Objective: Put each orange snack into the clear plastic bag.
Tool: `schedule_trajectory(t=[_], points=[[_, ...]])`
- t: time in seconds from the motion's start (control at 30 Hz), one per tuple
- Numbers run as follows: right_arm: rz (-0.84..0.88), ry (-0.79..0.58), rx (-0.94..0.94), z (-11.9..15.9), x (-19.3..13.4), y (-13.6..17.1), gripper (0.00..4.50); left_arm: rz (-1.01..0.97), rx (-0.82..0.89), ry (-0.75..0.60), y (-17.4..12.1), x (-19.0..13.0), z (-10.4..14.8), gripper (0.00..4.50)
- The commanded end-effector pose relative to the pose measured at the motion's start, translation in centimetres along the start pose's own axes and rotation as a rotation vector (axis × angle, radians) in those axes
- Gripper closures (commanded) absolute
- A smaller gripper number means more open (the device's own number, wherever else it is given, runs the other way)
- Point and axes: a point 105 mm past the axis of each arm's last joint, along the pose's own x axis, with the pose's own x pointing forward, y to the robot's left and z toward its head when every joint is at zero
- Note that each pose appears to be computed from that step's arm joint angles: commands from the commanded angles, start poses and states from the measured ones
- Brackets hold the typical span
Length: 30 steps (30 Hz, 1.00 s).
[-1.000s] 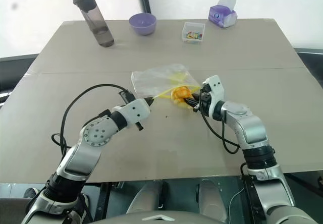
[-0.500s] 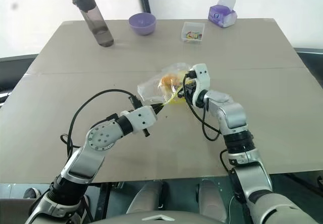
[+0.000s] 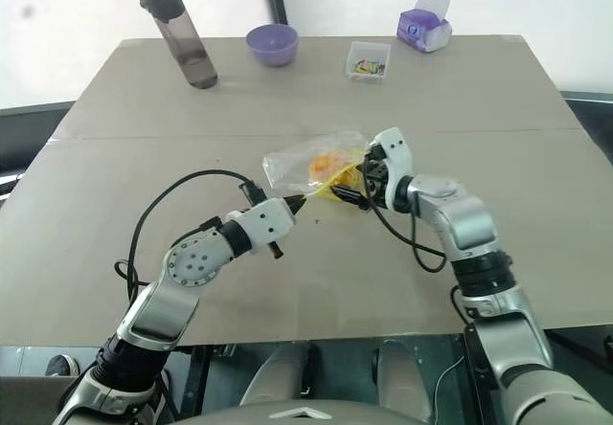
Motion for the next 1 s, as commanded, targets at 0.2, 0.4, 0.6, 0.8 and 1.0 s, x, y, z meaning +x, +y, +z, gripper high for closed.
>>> schedule_trajectory(t=[0.2, 0.4, 0.6, 0.8, 1.0], points=[[-0.173, 0.241, -0.422, -3.1, -4.5, -4.9, 0.25, 0.045, 0.022, -0.008, 1.1, 0.0, 0.3, 4.5], [-0.304, 0.171, -0.499, -2.0, -3.4, -6.8, 0.25, 0.04, 0.022, -0.007, 1.2, 0.0, 0.2, 4.5], [-0.254, 0.127, -0.53, -1.6, -1.8, -5.7, 0.25, 0.037, 0.022, -0.005, 1.2, 0.0, 0.2, 4.5], [-0.263, 0.106, -0.533, -1.1, -1.7, -5.9, 1.06, 0.039, 0.028, -0.003, 1.3, -0.1, 0.2, 4.5], [-0.256, 0.107, -0.539, -1.4, -1.7, -5.9, 3.42, 0.023, 0.055, 0.006, 1.1, -0.2, 0.0, 4.5]])
